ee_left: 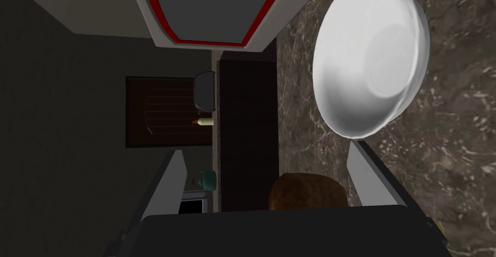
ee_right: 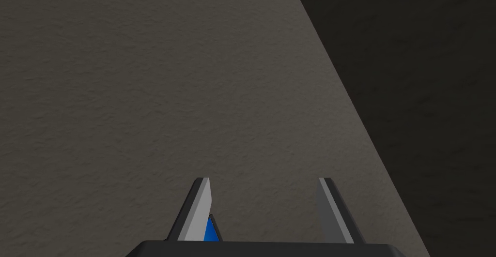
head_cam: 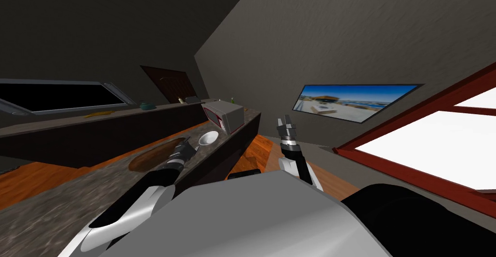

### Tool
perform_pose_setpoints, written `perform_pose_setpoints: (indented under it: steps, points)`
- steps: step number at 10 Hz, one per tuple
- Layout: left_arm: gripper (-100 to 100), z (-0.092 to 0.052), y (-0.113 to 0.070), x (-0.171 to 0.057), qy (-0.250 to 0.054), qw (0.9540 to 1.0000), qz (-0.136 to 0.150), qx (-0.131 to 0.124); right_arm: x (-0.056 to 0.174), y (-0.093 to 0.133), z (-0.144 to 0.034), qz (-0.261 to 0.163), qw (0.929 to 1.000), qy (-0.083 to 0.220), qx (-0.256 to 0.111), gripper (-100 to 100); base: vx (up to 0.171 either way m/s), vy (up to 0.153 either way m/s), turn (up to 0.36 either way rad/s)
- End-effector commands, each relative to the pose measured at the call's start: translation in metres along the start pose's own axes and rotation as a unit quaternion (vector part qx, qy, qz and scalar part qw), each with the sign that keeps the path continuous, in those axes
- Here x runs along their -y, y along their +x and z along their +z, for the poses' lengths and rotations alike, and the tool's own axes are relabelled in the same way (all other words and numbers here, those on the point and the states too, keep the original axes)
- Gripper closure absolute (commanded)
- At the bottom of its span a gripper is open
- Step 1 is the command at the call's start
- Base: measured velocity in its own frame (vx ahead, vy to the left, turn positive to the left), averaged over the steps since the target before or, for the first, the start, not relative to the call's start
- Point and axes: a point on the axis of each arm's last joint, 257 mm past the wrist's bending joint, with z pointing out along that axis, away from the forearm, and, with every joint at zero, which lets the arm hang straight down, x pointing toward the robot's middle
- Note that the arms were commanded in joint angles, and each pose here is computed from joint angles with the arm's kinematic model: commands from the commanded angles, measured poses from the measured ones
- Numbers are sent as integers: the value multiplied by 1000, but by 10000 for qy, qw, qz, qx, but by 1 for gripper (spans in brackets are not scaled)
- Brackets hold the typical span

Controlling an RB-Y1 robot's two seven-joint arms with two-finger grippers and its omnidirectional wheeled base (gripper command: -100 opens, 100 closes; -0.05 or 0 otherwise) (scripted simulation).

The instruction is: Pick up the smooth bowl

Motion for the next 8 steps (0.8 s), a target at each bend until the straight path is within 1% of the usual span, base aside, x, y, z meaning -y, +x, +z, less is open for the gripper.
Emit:
perform_pose_setpoints:
  steps: [1,2,3,4,5,6,7,8]
  points:
    - [-100,-1,-3,-6,-139,9999,-35,42,0,0,0,0,10000,0,0,0,15,7,-20]
    - [-100,-2,-8,-12,-312,9994,-85,88,0,0,0,0,10000,0,0,0,21,5,-39]
    - [-100,-2,-8,-14,-343,9993,-85,98,0,0,0,0,10000,0,0,0,19,4,-21]
    - [-100,-3,-13,-19,-504,9985,-128,139,0,0,0,0,10000,0,0,0,33,-5,-37]
    - [-100,-3,-14,-21,-545,9983,-127,153,0,0,0,0,10000,0,0,0,29,-6,-22]
    - [-100,-4,-18,-26,-700,9972,-163,193,0,0,0,0,10000,0,0,0,33,-12,-41]
    - [-100,-4,-19,-28,-745,9969,-163,209,0,0,0,0,10000,0,0,0,31,-7,-18]
    - [-100,-5,-24,-35,-924,9952,-194,258,0,0,0,0,10000,0,0,0,38,-13,-38]
